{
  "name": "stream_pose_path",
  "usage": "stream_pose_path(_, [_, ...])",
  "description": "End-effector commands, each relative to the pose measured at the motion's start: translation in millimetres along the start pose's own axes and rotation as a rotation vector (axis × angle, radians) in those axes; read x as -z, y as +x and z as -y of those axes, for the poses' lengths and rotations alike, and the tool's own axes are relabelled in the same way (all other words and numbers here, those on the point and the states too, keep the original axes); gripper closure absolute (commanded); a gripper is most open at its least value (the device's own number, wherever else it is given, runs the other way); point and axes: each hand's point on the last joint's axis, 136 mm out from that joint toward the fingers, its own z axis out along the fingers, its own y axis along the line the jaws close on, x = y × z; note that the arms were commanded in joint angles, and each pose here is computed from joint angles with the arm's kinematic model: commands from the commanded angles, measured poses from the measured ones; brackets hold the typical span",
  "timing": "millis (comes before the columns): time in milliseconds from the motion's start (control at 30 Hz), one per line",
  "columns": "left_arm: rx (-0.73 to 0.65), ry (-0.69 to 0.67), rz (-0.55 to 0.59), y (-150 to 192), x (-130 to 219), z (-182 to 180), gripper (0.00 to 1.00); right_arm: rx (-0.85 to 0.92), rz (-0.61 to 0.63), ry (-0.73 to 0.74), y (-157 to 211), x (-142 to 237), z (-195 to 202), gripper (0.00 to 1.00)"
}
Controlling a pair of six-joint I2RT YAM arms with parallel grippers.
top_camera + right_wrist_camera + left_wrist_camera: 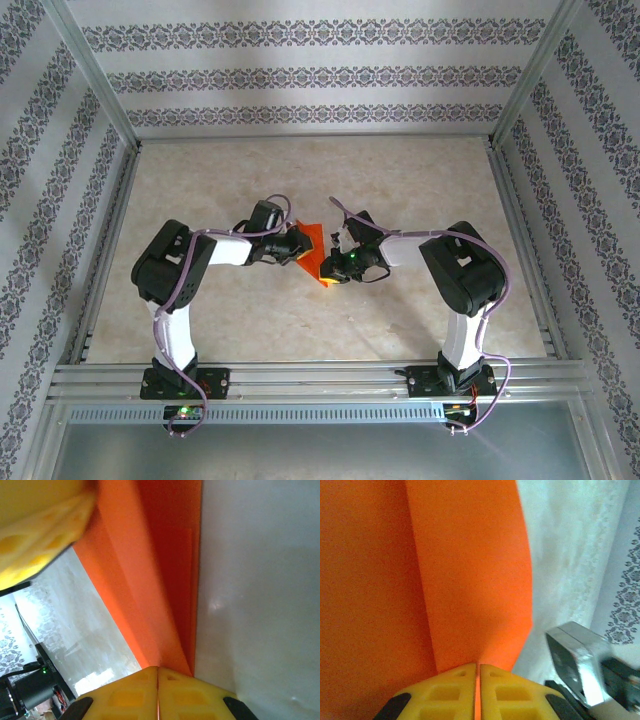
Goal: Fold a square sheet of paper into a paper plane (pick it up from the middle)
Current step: Fourth fold the wing at the center of the table.
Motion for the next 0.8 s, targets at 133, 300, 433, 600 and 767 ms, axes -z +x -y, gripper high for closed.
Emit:
stream_pose_path(133, [-0.14, 0.017, -0.004, 16, 18, 34, 0.89, -0.06, -0.09, 0.288, 31, -13, 77, 0.9])
stream_pose_path(300, [-0.165, -0.039, -0.052, 34, 8, 22, 0.89, -0.05, -0.095, 0.291, 29, -11, 75, 0.9])
stream_pose_path(433, [-0.158, -0.073, -0.067, 38, 1, 8, 0.9, -0.047, -0.096, 0.288, 28, -11, 74, 0.9])
stream_pose_path(600, [-0.147, -0.104, -0.063, 34, -6, 0, 0.9, -0.045, -0.099, 0.283, 29, -11, 73, 0.9])
stream_pose_path(767, [-0.124, -0.133, -0.052, 31, -11, -8, 0.91, -0.039, -0.1, 0.276, 28, -11, 71, 0.9])
